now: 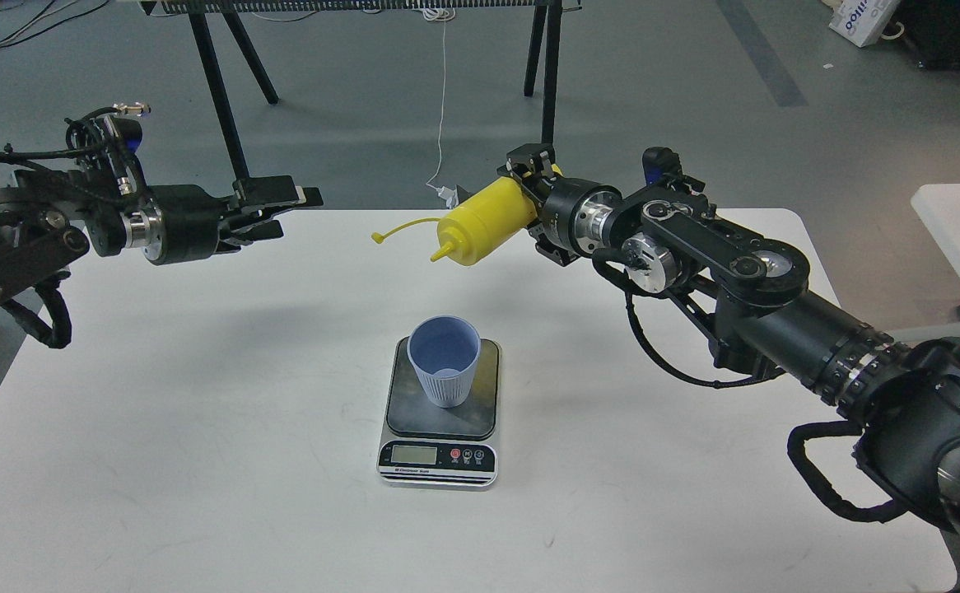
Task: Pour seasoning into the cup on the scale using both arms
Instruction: 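Lift the yellow bottle with the right gripper over the cup, then tilt the bottle nozzle down into the cup with the right gripper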
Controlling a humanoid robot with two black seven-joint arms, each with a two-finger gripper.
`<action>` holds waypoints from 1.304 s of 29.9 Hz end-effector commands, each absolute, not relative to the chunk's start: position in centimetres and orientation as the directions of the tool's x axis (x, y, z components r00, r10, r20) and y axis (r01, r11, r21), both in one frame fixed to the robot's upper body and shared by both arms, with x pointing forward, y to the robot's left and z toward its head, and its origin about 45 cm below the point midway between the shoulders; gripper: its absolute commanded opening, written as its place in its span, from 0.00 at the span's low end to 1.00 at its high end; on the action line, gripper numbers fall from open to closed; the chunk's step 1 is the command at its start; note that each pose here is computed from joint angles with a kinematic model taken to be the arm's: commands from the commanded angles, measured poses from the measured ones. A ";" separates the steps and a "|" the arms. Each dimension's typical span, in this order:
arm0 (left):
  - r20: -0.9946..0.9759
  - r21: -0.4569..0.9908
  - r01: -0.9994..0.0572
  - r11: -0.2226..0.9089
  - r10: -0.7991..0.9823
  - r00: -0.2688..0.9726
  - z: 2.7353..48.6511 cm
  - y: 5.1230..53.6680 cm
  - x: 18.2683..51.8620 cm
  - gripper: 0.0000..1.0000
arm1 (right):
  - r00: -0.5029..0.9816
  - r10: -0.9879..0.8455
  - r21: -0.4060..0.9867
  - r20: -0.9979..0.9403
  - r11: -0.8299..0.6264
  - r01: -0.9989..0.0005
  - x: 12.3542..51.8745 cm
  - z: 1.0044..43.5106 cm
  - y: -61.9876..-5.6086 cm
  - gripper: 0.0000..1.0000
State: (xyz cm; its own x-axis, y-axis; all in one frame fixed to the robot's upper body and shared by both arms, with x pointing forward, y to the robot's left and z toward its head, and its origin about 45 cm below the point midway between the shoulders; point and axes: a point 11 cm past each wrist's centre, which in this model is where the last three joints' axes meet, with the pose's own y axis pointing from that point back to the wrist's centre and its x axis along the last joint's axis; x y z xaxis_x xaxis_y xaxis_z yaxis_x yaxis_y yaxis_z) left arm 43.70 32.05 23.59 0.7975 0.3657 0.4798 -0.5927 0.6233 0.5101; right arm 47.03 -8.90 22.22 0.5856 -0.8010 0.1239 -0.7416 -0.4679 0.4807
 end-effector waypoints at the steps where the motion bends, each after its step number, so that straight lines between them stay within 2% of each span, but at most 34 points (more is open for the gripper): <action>1: 0.475 0.516 -0.593 0.619 0.370 0.799 23.2 32.3 43.6 1.00 | 0.632 -0.738 0.476 0.239 -0.478 -0.738 46.8 23.3 -7.5 0.02; 14: 0.455 0.534 -0.585 0.610 0.376 0.807 22.0 32.8 42.9 1.00 | 0.690 -0.526 0.479 0.497 -0.496 -0.724 46.7 26.5 -4.5 0.03; 25: 0.447 0.540 -0.581 0.609 0.378 0.811 21.5 32.9 42.6 1.00 | 0.689 -0.327 0.500 0.647 -0.501 -0.707 45.5 26.2 -3.3 0.04; 33: 0.444 0.541 -0.580 0.608 0.380 0.812 21.3 32.9 42.5 1.00 | 0.654 -0.258 0.486 0.711 -0.492 -0.722 45.6 26.2 -3.4 0.04; 39: 0.441 0.543 -0.579 0.608 0.380 0.813 21.2 33.0 42.5 1.00 | 0.650 -0.285 0.474 0.705 -0.494 -0.729 45.8 26.7 -3.3 0.04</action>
State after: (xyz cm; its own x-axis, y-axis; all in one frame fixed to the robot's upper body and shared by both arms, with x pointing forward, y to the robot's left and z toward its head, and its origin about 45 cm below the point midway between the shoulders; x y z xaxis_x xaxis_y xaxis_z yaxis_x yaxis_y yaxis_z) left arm 42.48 32.98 21.23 0.8126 0.3800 0.4419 -0.5795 0.6078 0.5429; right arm 45.62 -3.34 26.27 0.6533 -0.2591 0.7114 -0.7231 -0.4920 0.4849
